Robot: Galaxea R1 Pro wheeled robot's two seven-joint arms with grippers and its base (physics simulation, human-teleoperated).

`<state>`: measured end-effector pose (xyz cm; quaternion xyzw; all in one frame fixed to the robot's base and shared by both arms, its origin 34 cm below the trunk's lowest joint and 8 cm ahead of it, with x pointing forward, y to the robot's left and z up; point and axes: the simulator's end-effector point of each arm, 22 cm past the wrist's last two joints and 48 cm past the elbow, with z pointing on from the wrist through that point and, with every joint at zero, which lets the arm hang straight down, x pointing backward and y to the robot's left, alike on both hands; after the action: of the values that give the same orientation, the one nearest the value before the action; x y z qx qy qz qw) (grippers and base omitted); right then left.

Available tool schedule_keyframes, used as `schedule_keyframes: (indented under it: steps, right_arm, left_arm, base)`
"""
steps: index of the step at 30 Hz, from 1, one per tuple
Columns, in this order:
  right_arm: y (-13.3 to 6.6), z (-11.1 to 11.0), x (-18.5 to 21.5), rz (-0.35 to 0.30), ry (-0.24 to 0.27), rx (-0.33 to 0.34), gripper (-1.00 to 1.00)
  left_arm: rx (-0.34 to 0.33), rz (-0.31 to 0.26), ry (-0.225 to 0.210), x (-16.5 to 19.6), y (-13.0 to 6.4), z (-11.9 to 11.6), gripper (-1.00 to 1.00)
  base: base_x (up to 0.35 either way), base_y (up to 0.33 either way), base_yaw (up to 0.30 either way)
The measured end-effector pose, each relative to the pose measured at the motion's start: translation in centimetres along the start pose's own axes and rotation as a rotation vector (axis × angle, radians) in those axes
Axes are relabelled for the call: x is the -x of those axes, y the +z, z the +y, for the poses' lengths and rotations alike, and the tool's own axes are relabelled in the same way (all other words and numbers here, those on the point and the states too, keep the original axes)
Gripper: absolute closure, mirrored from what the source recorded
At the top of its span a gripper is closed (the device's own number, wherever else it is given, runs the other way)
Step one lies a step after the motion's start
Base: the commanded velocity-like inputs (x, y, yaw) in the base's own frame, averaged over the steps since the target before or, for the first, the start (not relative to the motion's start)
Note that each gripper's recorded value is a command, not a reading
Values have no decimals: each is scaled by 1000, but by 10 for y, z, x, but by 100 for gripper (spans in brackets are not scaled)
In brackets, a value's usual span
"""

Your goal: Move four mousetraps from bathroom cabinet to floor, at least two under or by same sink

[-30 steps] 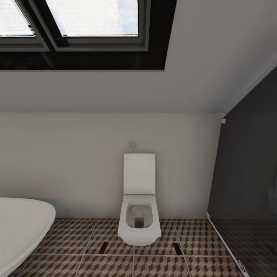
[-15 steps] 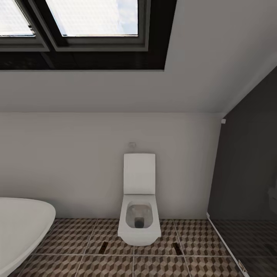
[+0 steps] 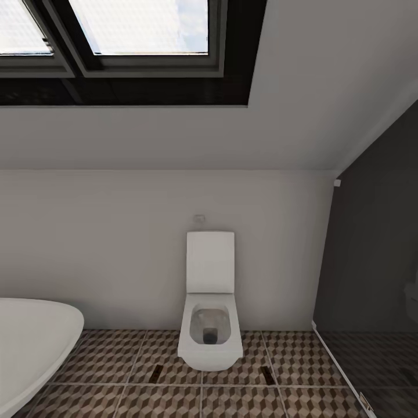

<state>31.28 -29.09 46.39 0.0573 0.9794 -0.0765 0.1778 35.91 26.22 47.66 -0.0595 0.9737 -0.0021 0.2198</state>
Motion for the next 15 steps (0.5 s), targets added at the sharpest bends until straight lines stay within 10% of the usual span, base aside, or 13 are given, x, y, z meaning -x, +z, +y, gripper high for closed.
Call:
schedule_keyframes:
  steps: [15]
  right_arm:
    - [0, 0, 0, 2, 3, 0, -100]
  left_arm:
    - [0, 0, 0, 0, 0, 0, -100]
  base:
    - [0, 0, 0]
